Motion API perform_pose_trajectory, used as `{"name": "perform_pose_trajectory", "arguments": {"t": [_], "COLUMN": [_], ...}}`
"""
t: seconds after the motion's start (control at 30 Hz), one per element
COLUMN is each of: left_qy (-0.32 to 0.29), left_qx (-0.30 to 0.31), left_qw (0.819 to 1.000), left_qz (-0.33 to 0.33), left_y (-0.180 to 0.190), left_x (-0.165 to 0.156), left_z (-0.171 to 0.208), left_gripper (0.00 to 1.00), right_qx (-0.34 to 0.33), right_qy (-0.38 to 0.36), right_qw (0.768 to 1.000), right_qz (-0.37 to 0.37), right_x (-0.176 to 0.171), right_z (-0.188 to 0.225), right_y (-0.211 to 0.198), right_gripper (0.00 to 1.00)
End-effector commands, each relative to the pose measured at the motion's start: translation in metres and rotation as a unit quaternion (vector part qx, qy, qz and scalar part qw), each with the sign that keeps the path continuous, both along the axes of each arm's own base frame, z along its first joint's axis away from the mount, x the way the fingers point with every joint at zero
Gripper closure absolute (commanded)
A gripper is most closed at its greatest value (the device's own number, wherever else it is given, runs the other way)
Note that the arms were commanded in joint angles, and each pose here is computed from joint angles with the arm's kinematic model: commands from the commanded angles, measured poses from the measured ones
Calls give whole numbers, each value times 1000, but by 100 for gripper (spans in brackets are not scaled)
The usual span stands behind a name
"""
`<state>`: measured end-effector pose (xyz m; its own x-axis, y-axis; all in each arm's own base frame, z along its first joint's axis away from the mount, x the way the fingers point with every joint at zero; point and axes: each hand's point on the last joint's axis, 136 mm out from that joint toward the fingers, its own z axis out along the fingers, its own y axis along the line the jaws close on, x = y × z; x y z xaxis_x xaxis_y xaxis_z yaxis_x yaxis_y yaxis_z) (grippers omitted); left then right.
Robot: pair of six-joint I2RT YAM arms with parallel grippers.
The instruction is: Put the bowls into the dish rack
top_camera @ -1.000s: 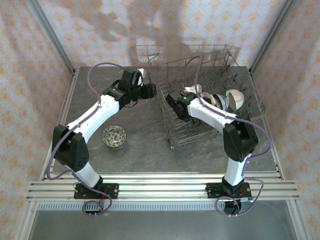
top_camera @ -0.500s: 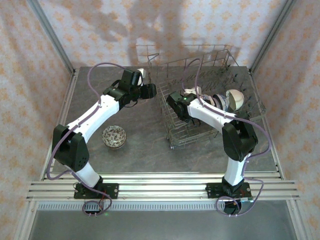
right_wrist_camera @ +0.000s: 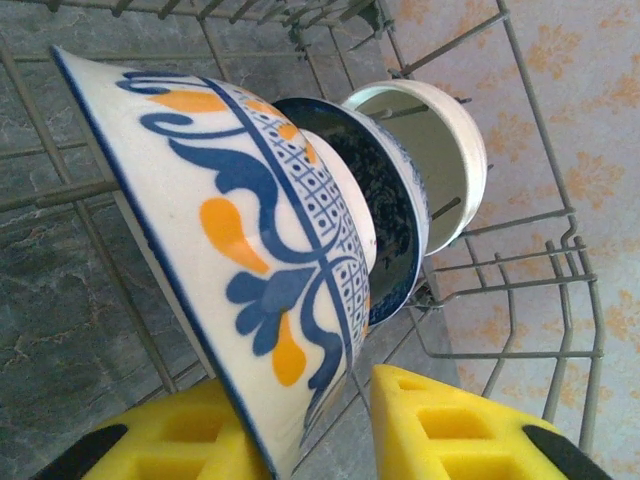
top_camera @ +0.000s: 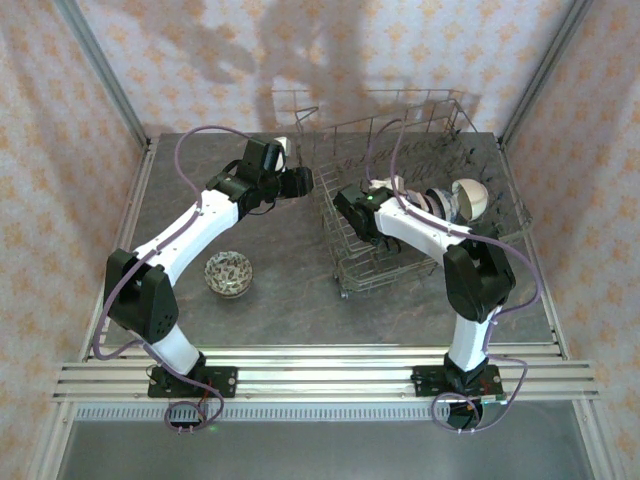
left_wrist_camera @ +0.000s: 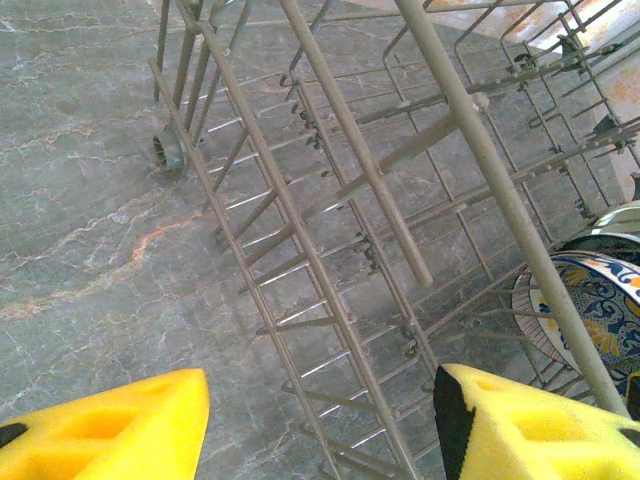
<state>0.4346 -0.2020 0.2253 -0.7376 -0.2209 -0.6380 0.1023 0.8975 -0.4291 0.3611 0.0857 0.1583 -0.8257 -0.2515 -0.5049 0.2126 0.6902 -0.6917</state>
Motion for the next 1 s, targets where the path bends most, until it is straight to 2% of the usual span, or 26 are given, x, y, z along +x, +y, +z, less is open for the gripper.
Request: {"name": "perform_pose_trajectory", "arguments": {"t": [0.0, 0.3, 0.5, 0.97], "left_qy": [-17, -15, -16, -18], "left_qx": [-7, -11, -15, -18], "left_qw": [1000, 1000, 1000, 1000], "left_qz": [12, 7, 6, 7], "left_y": [8, 6, 5, 7], "left_x": [-3, -4, -6, -10], "left_z": [14, 16, 19, 20], "left_gripper": [38, 38, 38, 38], "right_qx": [-43, -46, -49, -30], "right_qy": [13, 10, 17, 23], "right_qw": [999, 999, 999, 999], "right_qz": [-4, -6, -4, 6], "right_x": [-11, -15, -10, -4], "right_z": [-27, -20, -8, 1], "right_y": [-6, -10, -5, 3], "right_gripper": [70, 67, 60, 59]}}
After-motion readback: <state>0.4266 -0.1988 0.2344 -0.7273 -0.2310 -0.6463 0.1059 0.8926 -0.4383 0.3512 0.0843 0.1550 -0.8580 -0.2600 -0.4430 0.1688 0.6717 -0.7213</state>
